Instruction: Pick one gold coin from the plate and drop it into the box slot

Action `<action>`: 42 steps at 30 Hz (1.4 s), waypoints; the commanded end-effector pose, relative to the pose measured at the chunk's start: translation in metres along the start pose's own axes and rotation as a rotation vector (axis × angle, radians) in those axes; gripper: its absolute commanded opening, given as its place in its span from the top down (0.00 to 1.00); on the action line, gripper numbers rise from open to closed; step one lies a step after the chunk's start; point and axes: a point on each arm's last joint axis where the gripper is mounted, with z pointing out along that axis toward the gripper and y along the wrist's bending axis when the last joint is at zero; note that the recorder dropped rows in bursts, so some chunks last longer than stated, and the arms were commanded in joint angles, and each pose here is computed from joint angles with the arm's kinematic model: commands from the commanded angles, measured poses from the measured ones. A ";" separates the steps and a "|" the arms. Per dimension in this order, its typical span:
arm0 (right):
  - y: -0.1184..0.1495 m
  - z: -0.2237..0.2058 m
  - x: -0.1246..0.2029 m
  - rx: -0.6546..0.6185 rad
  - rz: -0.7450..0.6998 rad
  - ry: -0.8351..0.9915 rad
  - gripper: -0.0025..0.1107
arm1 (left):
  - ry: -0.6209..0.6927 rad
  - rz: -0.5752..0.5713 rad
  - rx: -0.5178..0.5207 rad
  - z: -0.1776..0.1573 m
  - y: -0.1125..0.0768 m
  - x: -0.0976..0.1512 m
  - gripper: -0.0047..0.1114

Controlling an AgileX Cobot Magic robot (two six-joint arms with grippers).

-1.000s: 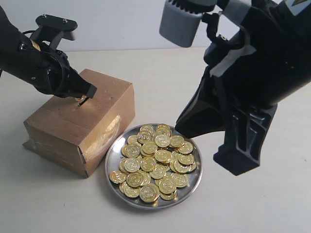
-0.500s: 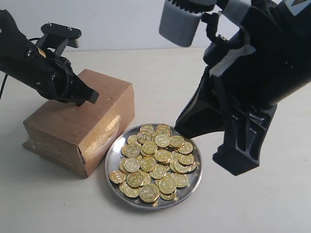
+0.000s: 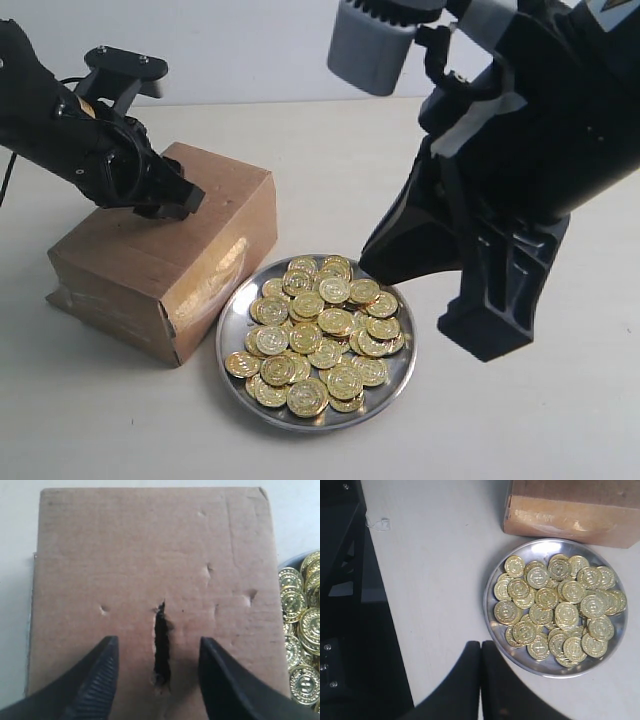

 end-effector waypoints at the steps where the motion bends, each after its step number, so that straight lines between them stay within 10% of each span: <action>1: 0.002 -0.003 -0.001 0.000 0.000 -0.013 0.98 | -0.027 -0.007 0.002 -0.007 -0.001 -0.004 0.52; 6: 0.000 -0.003 -0.003 0.018 0.001 -0.040 0.98 | -0.102 0.009 0.008 -0.050 -0.005 -0.021 0.56; 10: -0.002 -0.003 -0.006 0.038 0.001 -0.070 0.98 | -0.194 0.027 0.013 -0.106 -0.010 -0.028 0.96; 20: -0.002 -0.003 -0.006 0.038 0.001 -0.070 0.98 | -0.526 0.049 0.010 -0.232 -0.026 -0.004 0.96; 30: 0.000 -0.007 -0.006 0.042 -0.003 -0.082 0.98 | -0.589 0.056 0.003 -0.254 -0.029 0.005 0.96; 42: 0.042 -0.135 0.048 0.339 0.038 -0.490 0.98 | -1.025 -0.029 -0.233 -0.378 -0.038 0.113 0.96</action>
